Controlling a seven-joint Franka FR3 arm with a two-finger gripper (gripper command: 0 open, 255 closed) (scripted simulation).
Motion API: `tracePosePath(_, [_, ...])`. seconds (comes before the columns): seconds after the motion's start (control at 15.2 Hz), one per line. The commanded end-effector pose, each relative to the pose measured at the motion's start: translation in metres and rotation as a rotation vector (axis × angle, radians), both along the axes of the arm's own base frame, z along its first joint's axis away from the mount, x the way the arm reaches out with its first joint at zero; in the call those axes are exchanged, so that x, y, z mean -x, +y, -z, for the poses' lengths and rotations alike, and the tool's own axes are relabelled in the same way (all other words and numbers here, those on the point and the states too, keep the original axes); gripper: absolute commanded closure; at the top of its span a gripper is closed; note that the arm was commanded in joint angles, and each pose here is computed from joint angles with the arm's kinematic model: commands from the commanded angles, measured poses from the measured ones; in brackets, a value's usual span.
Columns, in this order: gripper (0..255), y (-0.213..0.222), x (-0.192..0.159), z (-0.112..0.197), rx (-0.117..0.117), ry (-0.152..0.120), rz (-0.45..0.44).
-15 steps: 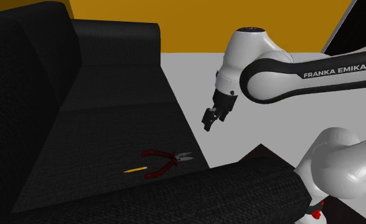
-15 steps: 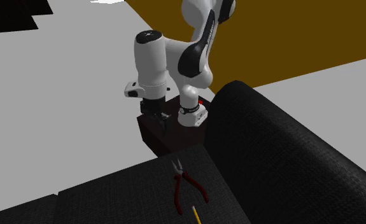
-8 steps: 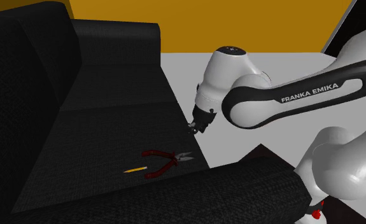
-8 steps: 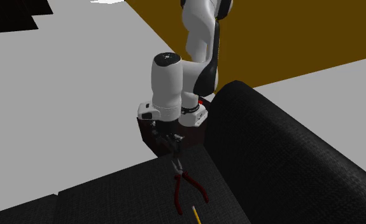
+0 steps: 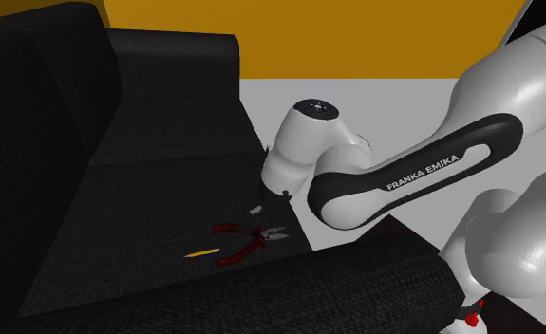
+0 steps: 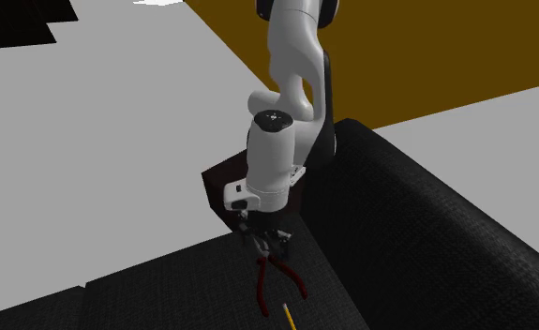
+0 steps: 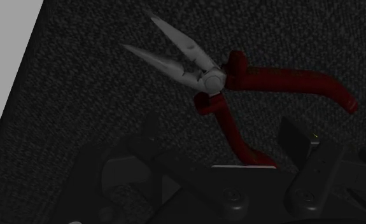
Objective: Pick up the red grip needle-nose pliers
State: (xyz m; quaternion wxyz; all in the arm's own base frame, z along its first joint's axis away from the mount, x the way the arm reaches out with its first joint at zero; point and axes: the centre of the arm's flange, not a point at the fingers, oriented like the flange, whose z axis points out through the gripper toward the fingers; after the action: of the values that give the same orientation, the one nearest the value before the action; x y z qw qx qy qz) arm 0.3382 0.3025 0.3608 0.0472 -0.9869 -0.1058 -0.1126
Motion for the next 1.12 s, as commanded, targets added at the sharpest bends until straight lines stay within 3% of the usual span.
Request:
tracePosePath(0.0, [0,0.003,-0.001,0.011,-0.003,-0.003,-0.002])
tracePosePath(0.4, [0,0.003,-0.001,0.036,-0.003,-0.003,-0.002])
tracePosePath(0.46, [255,0.003,-0.002,0.037,-0.003,-0.003,-0.002])
tracePosePath(1.06, [255,0.003,-0.001,0.036,-0.003,-0.003,-0.002])
